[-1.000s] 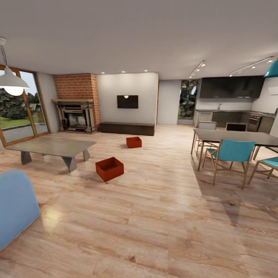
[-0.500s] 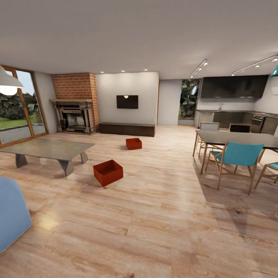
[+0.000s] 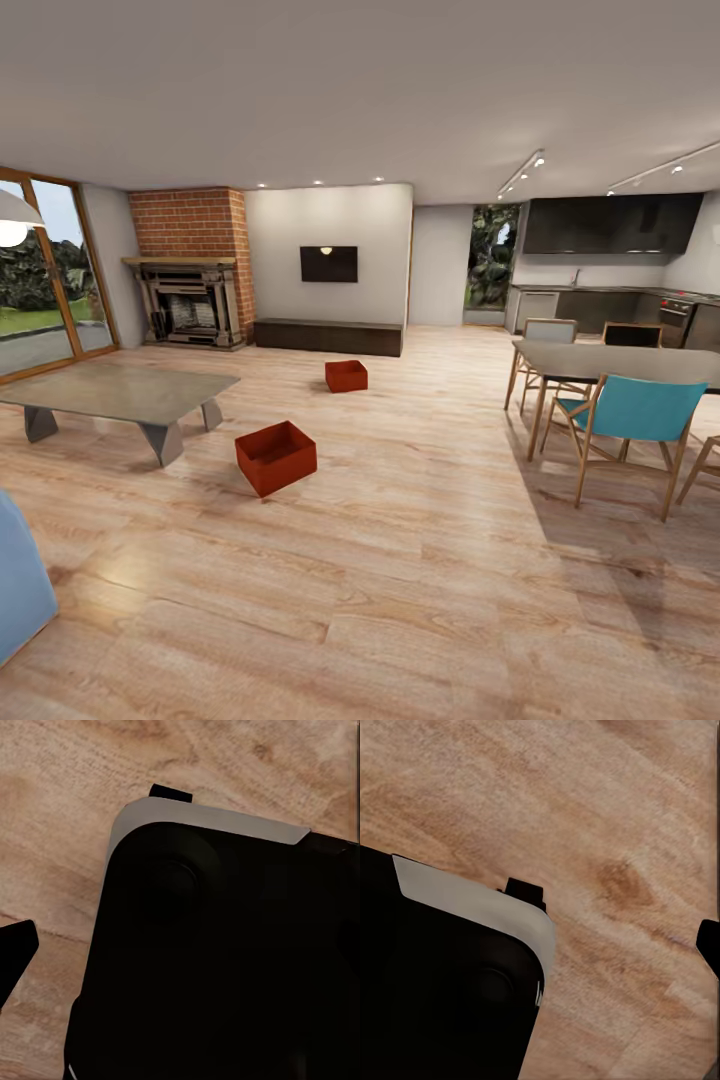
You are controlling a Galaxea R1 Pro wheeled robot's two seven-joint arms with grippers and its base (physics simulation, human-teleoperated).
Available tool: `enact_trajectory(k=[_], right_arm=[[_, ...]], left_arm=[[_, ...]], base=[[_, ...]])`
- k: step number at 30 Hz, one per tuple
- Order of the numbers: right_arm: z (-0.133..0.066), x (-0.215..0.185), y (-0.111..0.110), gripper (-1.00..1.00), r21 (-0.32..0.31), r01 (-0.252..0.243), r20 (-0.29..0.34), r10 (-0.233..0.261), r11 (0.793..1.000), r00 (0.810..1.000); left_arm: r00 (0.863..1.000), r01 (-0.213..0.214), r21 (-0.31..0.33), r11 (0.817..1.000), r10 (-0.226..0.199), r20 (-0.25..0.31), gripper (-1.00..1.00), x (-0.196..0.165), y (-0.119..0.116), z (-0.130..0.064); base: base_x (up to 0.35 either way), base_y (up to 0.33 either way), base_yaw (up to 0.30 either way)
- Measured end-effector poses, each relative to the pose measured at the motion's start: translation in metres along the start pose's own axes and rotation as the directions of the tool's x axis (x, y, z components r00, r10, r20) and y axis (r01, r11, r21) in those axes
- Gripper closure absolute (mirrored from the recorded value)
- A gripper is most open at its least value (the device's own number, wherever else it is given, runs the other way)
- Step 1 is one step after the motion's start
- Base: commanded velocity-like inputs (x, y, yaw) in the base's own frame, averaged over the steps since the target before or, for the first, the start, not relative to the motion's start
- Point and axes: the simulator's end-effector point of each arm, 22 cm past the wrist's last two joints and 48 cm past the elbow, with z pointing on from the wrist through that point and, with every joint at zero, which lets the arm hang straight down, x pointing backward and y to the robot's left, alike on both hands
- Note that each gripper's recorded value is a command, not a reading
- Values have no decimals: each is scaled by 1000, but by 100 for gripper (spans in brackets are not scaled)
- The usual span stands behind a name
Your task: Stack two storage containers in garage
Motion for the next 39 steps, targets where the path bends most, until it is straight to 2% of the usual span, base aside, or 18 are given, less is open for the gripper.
enact_trajectory(k=[39], right_arm=[[0, -2, 11, -100, -13, -10, -1, 10, 1000, 1000]], left_arm=[[1000, 0, -1, 1000, 0, 5, -100, -1, 1, 0]], base=[[324, 0, 0]])
